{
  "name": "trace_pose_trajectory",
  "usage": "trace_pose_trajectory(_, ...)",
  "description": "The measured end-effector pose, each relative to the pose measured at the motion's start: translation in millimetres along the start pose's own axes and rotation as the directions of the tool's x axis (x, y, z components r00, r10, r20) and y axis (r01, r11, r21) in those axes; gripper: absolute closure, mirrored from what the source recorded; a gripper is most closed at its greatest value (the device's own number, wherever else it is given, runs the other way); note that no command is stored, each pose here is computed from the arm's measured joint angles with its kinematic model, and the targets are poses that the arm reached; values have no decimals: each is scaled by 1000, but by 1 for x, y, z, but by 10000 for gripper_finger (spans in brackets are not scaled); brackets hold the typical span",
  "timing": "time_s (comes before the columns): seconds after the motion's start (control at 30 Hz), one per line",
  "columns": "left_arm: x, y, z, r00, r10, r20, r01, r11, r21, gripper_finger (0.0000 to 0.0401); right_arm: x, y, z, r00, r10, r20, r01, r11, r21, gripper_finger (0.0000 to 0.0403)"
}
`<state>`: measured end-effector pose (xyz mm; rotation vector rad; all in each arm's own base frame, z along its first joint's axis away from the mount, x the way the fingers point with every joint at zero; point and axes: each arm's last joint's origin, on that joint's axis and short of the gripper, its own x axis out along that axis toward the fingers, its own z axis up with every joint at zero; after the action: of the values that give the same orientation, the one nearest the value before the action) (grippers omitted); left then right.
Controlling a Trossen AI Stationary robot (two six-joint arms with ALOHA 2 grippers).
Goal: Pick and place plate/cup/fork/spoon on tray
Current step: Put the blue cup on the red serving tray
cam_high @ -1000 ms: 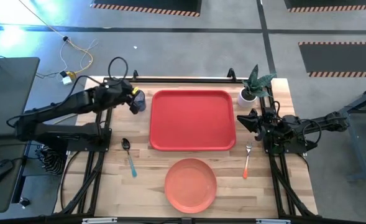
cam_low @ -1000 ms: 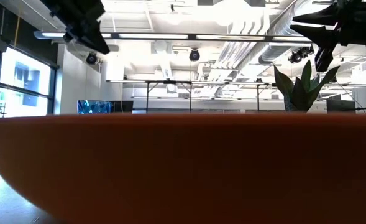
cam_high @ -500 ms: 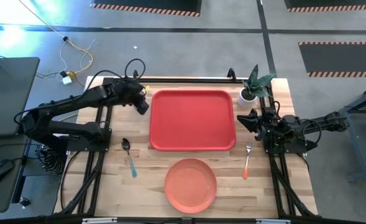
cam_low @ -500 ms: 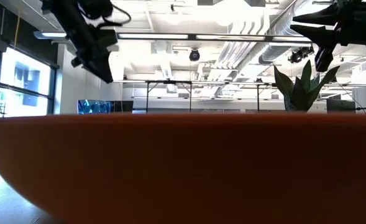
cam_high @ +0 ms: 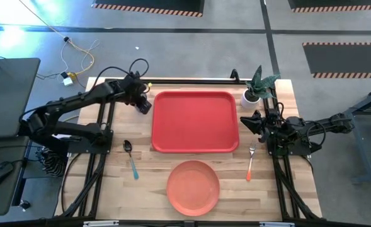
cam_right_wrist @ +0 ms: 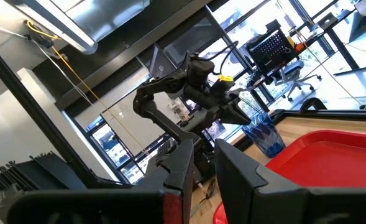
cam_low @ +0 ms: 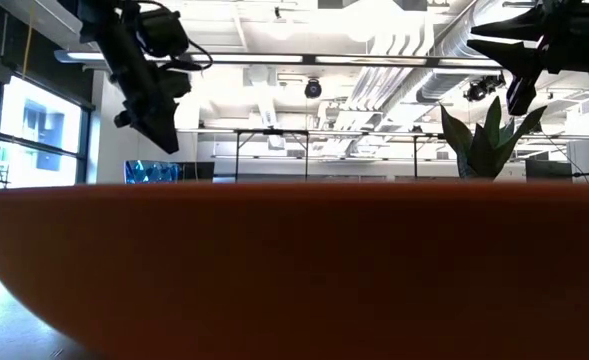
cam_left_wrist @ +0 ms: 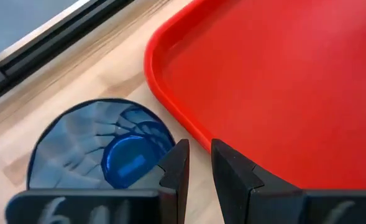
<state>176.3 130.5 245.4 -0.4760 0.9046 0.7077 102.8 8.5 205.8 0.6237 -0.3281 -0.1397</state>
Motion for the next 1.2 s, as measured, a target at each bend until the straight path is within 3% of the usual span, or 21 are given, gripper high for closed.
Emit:
trace_pose_trajectory(0.17, 1, 5, 0, 1000, 17, -12, -17, 999, -37, 343, 0, 0, 0, 1000, 0, 0, 0, 1000, 0, 345)
trace_pose_trajectory(0.43, 1, 9, -4, 998, 32, -55, -44, 971, -233, 343, 0, 0, 0, 1000, 0, 0, 0, 1000, 0, 345)
trace_pose_trajectory(1.2, 1, 8, -4, 998, 16, -58, -24, 992, -124, 343, 0, 0, 0, 1000, 0, 0, 0, 1000, 0, 345)
